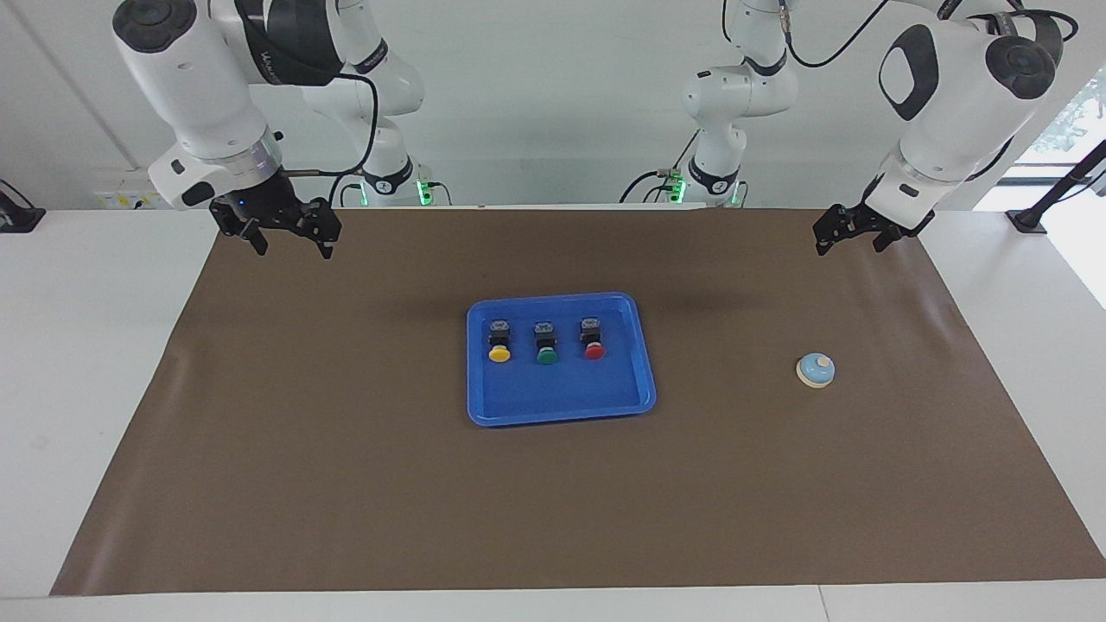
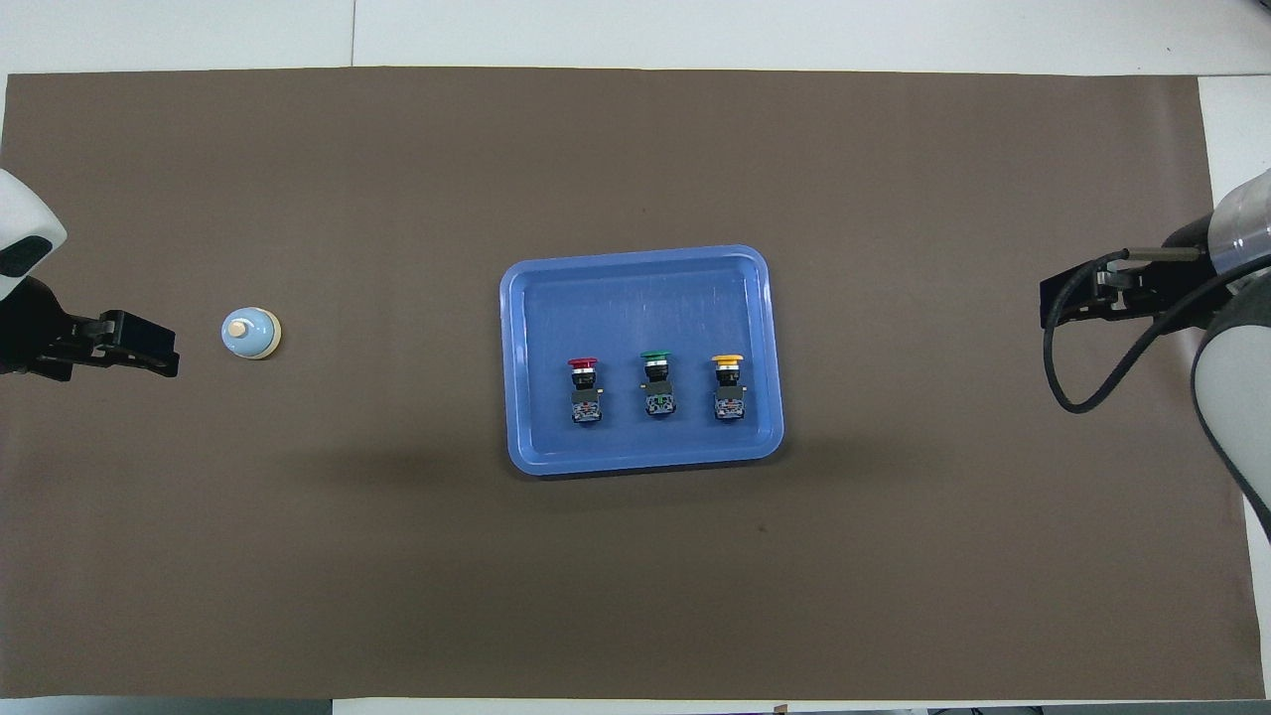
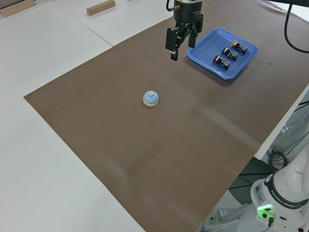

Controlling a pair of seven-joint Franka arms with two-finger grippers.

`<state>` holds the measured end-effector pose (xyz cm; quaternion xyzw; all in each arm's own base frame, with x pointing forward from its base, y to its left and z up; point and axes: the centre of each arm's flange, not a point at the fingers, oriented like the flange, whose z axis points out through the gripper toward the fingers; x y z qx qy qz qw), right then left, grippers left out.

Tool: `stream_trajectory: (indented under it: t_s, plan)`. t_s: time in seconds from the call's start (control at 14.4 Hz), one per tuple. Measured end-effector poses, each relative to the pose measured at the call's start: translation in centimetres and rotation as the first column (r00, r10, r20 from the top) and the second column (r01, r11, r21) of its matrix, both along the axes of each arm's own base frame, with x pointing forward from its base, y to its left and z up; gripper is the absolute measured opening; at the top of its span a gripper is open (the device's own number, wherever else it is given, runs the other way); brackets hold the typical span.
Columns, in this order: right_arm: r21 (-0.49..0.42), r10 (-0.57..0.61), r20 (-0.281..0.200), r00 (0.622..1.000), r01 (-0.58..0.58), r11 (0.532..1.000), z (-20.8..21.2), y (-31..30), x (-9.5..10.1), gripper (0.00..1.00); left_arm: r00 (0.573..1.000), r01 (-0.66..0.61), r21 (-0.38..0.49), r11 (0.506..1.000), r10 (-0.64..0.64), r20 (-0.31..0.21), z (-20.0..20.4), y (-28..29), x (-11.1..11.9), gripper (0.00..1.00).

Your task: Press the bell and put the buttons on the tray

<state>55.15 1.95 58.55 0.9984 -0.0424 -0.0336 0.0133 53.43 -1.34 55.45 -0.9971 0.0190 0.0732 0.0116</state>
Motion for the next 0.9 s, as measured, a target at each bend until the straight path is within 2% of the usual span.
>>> stream_trajectory:
  t_s: [0.49, 0.9]
  plan:
    - [0.000, 0.000, 0.000, 1.000, 0.000, 1.000, 0.0, 0.0, 0.0, 1.00, 1.000, 0.006, 0.000, 1.000, -0.006, 0.004, 0.1, -0.3, 0.0, 1.00]
    - [0.000, 0.000, 0.000, 1.000, 0.000, 1.000, 0.0, 0.0, 0.0, 1.00, 0.997, 0.007, -0.002, 1.000, -0.007, 0.079, 1.8, -0.3, 0.8, 1.00]
